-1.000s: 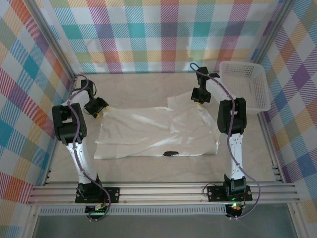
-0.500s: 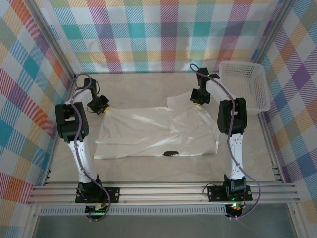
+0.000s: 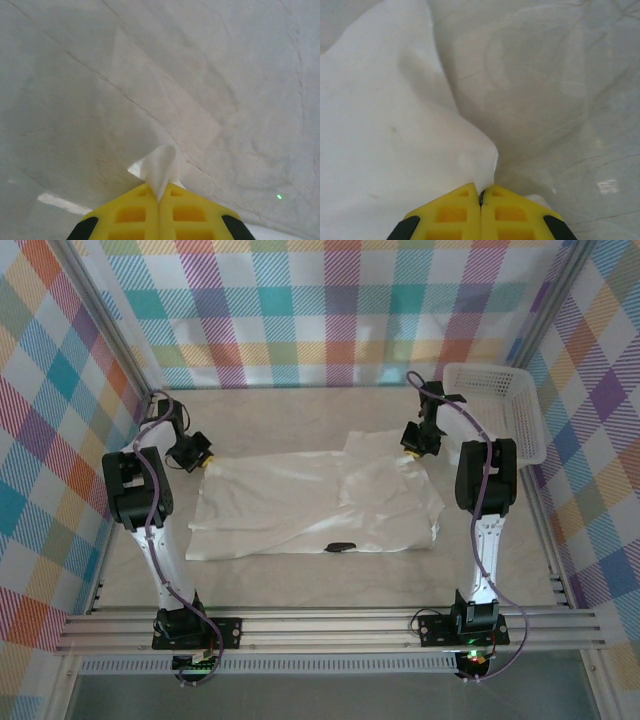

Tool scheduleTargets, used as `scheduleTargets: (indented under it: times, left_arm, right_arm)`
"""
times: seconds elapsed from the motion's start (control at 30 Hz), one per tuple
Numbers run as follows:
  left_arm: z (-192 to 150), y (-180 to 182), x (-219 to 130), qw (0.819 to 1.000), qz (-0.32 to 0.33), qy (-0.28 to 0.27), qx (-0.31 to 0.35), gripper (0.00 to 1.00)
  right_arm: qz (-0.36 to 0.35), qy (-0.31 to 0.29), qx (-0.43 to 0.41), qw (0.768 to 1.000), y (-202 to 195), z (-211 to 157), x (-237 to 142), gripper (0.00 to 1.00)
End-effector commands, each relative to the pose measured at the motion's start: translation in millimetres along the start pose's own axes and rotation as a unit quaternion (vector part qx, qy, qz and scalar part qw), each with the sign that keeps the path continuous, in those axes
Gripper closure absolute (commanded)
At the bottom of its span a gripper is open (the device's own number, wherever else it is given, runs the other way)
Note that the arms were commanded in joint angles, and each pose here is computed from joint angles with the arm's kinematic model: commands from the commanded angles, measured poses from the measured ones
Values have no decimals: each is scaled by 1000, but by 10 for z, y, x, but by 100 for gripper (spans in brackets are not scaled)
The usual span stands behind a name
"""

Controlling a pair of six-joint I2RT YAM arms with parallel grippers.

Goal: Fold the inside-out t-shirt

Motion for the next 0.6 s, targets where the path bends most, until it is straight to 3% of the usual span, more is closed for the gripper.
scheduleTargets:
  times: [0.0, 0.2, 0.43, 0.57]
  left_arm:
    - [23, -157, -482, 999, -22, -28, 20, 100]
    - [-222, -138, -937, 998, -30, -46, 16, 100]
    - [-1051, 369, -900, 999, 31, -6, -27, 100]
    - [-1271, 504, -908, 999, 47, 3, -27, 100]
  right_arm:
    - [60, -37, -21, 997, 282, 83, -566, 100]
    - [94, -54, -18, 994, 302, -46, -1049, 100]
    - [65, -29, 42, 997, -285, -697, -826, 100]
    - [47, -4, 52, 998, -510, -861, -800, 100]
Point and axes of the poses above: each hand's point on the last joint's axis, 136 mm out from that joint toward the fingers, its own x axis out along the fingers, its own y axis along the line the jaws close on, z = x × y, the point moved 4 cm from there along -x, back along the fingers, and after that the axes turned 9 degrees about x, right-handed, at the moved point
